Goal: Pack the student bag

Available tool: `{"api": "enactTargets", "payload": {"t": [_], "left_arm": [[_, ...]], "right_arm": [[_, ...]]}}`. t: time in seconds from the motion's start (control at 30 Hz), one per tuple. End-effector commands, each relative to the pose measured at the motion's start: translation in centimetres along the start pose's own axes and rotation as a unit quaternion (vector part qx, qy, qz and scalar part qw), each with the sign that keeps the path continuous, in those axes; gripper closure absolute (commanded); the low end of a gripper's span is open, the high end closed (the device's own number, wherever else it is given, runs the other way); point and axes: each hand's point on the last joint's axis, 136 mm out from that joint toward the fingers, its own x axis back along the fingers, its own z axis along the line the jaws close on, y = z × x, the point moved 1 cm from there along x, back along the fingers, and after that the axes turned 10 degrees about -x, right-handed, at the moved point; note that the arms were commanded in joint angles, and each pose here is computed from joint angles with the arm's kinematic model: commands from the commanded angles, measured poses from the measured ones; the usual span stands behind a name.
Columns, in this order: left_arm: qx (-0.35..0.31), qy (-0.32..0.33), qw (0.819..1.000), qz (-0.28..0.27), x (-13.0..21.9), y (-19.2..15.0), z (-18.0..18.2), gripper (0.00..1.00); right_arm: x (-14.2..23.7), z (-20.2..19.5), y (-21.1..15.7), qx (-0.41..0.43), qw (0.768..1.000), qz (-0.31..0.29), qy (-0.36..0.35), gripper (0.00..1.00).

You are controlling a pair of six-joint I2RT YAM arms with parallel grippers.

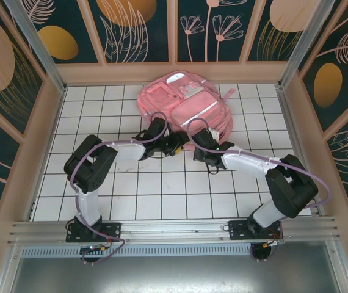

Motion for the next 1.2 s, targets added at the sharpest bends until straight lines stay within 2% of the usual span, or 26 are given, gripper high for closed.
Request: {"api": "enactTargets", "payload": {"t": [0.0, 0.07, 0.13, 0.33, 0.73, 0.87, 1.0, 1.17], "left_arm": [[0.001, -0.011, 1.0, -0.027, -1.0, 1.5, -0.9, 0.61], [0.002, 0.001, 0.999, -0.036, -1.1, 1.9, -0.6, 0.85], [-0.002, 0.03, 0.999, -0.041, -0.8, 2.2, 0.0, 1.0], [0.006, 0.115, 0.991, -0.07, 2.5, 3.6, 3.3, 1.0], [0.047, 0.205, 0.967, -0.147, 13.5, 6.2, 10.6, 1.0], [0.074, 0.218, 0.96, -0.159, 16.7, 7.1, 14.0, 1.0], [0.068, 0.233, 0.957, -0.161, 18.9, 8.9, 16.2, 1.0], [0.063, 0.226, 0.959, -0.156, 20.0, 10.8, 16.5, 1.0]], "right_arm": [[-0.2, 0.2, -0.9, 0.002, 1.0, 0.012, 0.0, 1.0], [-0.1, 0.1, -0.8, 0.003, 1.0, 0.01, -0.003, 1.0], [0.0, -0.2, -0.8, 0.003, 1.0, 0.007, -0.008, 1.0], [0.2, -1.1, -0.5, 0.007, 1.0, -0.002, -0.027, 1.0], [0.0, -1.7, 0.3, 0.016, 0.999, -0.003, -0.037, 1.0], [-0.4, -0.3, 0.4, 0.019, 1.0, 0.006, -0.022, 1.0], [-0.5, 2.5, -0.2, 0.035, 0.999, 0.013, 0.006, 1.0], [-0.3, 6.5, -1.9, 0.058, 0.997, 0.027, 0.05, 1.0]]}}
